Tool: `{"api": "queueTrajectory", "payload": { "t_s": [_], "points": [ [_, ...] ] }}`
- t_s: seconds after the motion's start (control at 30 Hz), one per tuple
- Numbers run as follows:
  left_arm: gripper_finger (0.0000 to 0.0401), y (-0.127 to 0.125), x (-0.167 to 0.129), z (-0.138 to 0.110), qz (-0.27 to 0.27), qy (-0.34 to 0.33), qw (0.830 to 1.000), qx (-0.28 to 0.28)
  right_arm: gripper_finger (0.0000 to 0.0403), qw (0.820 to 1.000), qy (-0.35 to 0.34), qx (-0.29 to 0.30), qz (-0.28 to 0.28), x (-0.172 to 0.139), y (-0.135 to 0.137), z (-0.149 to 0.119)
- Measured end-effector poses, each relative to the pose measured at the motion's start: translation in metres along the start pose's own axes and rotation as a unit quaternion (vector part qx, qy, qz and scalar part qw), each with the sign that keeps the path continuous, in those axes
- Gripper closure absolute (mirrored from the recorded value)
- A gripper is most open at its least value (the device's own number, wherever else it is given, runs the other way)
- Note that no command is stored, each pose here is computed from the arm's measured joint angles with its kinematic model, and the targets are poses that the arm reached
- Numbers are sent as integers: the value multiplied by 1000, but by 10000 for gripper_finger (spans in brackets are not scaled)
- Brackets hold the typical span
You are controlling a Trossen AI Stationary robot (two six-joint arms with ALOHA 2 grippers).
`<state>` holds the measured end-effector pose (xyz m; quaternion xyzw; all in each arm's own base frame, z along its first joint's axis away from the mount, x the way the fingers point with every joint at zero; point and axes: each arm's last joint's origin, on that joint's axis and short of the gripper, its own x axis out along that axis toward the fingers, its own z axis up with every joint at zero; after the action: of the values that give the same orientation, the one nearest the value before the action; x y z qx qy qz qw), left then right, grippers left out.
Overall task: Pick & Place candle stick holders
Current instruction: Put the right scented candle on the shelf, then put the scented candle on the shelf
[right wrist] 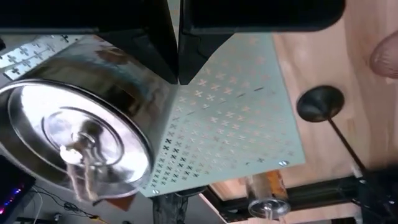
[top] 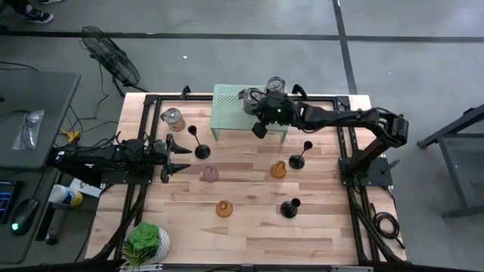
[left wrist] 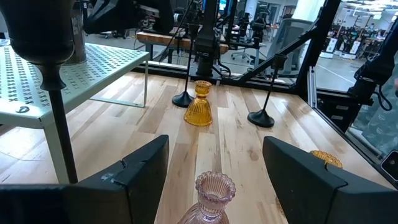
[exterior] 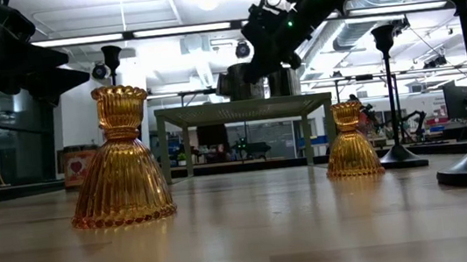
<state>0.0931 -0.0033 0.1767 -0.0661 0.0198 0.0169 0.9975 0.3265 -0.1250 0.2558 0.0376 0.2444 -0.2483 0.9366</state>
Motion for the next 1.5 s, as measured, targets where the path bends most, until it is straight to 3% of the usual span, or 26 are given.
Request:
{"api": "queueTrajectory", "payload": {
  "t_s": [1.0,1.27,1.5],
  "points": [
    [146,0,0,0,0,0,1000,0,399,996,-48,30,-75,4,-41,9],
    [146,0,0,0,0,0,1000,0,399,994,-62,38,-81,14,-48,7],
    [146,0,0,0,0,0,1000,0,400,995,-73,38,-61,21,-38,6]
  ]
}}
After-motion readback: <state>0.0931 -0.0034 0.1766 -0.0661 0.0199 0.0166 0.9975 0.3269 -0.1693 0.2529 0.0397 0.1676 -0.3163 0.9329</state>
